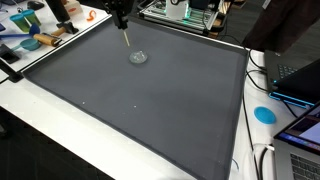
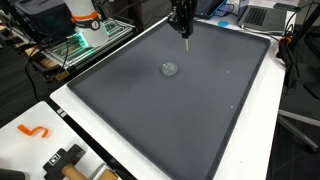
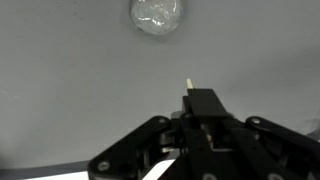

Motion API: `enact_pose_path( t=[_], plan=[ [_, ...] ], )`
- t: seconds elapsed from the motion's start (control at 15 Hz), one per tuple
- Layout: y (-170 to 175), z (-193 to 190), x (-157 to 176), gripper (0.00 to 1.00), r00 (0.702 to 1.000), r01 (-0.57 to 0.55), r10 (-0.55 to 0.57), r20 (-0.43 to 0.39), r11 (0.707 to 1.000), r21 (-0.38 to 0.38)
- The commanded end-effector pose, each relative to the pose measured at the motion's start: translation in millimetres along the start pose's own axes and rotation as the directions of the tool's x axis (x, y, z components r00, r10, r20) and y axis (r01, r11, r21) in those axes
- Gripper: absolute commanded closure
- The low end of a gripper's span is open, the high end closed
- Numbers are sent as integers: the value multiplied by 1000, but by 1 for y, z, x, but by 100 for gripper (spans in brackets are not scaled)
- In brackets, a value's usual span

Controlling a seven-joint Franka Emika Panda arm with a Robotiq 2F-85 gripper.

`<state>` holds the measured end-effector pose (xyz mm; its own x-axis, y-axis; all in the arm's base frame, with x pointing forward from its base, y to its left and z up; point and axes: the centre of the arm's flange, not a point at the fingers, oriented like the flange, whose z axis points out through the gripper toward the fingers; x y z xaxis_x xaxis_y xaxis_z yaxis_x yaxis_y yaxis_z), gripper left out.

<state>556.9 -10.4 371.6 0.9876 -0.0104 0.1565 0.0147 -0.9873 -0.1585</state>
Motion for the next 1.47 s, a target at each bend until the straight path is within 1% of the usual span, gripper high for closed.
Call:
enact_pose_path(
  t=[0.0,0.07,0.2,0.47,0.6,0.87,1.07,1.4],
  plan=[
    [0,0,0,87,1000,0,0,-1,1000,0],
    [0,0,0,97,1000,0,0,-1,1000,1],
    [14,-5,0,97,1000,-28,28,-8,999,18],
    [27,-14,-8,97,998,-62,62,-5,993,105],
    [31,-16,-10,97,997,-71,75,-26,989,130],
    [35,-22,-15,97,995,-49,64,-78,983,174],
    [38,-27,-22,97,994,-36,54,-91,981,191],
    [41,-31,-43,97,994,36,-15,-111,982,185]
  ],
)
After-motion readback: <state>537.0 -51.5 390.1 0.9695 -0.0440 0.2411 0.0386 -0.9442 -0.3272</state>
